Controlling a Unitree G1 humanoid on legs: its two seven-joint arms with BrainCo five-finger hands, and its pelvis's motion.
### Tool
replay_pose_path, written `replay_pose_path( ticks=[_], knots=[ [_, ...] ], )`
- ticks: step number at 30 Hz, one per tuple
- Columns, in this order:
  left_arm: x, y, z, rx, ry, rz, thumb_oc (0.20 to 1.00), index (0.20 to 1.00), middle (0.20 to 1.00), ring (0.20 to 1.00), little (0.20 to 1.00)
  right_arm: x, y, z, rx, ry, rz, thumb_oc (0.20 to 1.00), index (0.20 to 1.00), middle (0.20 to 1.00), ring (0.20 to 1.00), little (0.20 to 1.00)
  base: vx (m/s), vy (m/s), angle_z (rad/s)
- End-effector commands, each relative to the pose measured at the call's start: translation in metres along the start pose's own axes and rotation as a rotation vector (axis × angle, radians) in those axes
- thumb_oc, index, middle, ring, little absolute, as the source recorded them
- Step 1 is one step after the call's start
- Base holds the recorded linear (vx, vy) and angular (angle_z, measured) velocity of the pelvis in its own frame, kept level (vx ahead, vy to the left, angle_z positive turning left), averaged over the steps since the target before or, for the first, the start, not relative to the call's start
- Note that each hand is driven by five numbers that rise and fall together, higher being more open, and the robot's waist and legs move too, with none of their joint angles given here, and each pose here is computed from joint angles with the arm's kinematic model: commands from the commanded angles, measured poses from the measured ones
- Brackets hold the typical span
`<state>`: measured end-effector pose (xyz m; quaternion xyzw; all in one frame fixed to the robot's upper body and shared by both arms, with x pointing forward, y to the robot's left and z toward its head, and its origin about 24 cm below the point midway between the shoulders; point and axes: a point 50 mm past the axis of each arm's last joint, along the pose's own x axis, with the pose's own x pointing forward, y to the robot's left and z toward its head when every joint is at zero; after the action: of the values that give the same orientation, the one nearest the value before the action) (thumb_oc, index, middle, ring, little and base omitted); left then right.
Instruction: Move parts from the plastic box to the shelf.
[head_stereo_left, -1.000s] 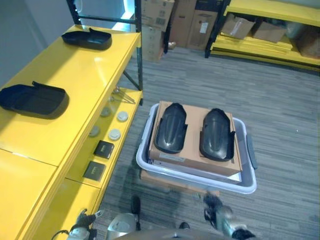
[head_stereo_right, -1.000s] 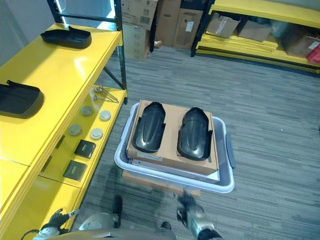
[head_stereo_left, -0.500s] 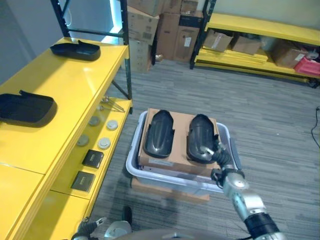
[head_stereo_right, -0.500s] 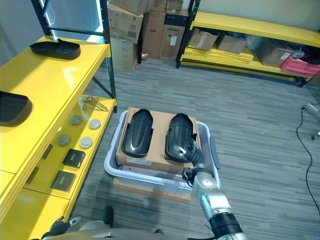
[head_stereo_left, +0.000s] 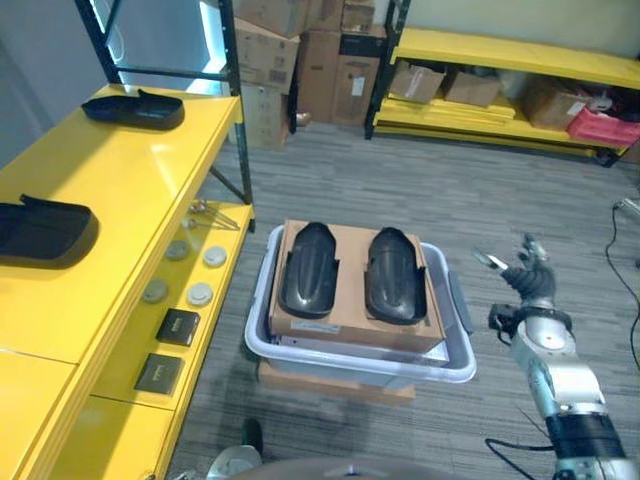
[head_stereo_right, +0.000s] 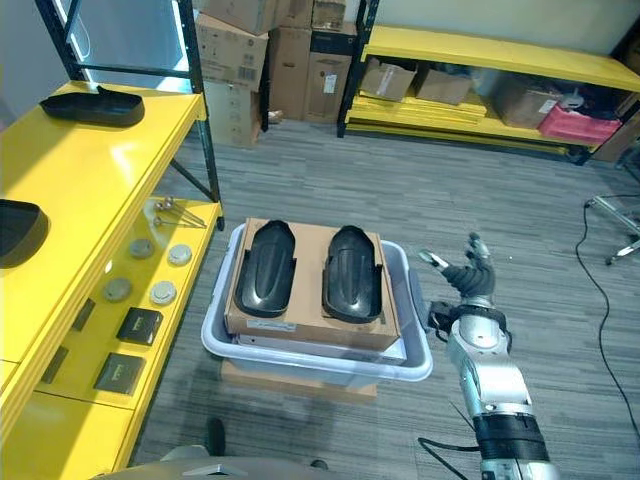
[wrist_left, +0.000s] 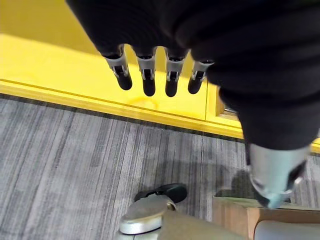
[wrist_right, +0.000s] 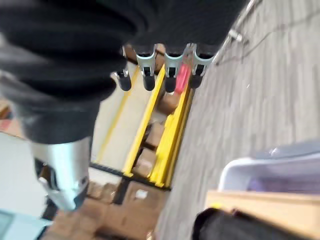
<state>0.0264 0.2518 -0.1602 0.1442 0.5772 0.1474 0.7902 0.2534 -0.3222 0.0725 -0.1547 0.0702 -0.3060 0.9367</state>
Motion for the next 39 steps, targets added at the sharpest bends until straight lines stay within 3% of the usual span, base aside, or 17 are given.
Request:
replay_pose_path(
  ticks=[1,4,9,21,39],
  knots=[
    [0.010,0.004,0.058,0.004,-0.181,-0.016,1.000,1.000,1.000,1.000,1.000,0.024,-0.011,0.072,0.043,-0.308,-0.172,1.000,1.000,1.000,1.000,1.000,-0.33,0.000,0.17],
    [0.012,0.006,0.099,-0.023,-0.288,-0.040,1.000,1.000,1.000,1.000,1.000,0.045,-0.017,0.094,0.108,-0.324,-0.249,1.000,1.000,1.000,1.000,1.000,-0.32,-0.047,0.23],
    [0.008,0.007,0.131,-0.032,-0.415,-0.059,1.000,1.000,1.000,1.000,1.000,0.066,-0.034,0.102,0.178,-0.285,-0.348,1.000,1.000,1.000,1.000,1.000,-0.13,-0.056,0.13],
    [0.003,-0.004,0.125,-0.016,-0.443,-0.138,1.000,1.000,1.000,1.000,1.000,0.074,-0.035,0.087,0.112,-0.204,-0.361,1.000,1.000,1.000,1.000,1.000,-0.01,0.047,0.12],
    [0.004,0.001,0.126,-0.035,-0.440,-0.130,1.000,1.000,1.000,1.000,1.000,0.060,-0.028,0.010,-0.006,0.012,-0.312,1.000,1.000,1.000,1.000,1.000,0.00,-0.007,0.01]
  ],
)
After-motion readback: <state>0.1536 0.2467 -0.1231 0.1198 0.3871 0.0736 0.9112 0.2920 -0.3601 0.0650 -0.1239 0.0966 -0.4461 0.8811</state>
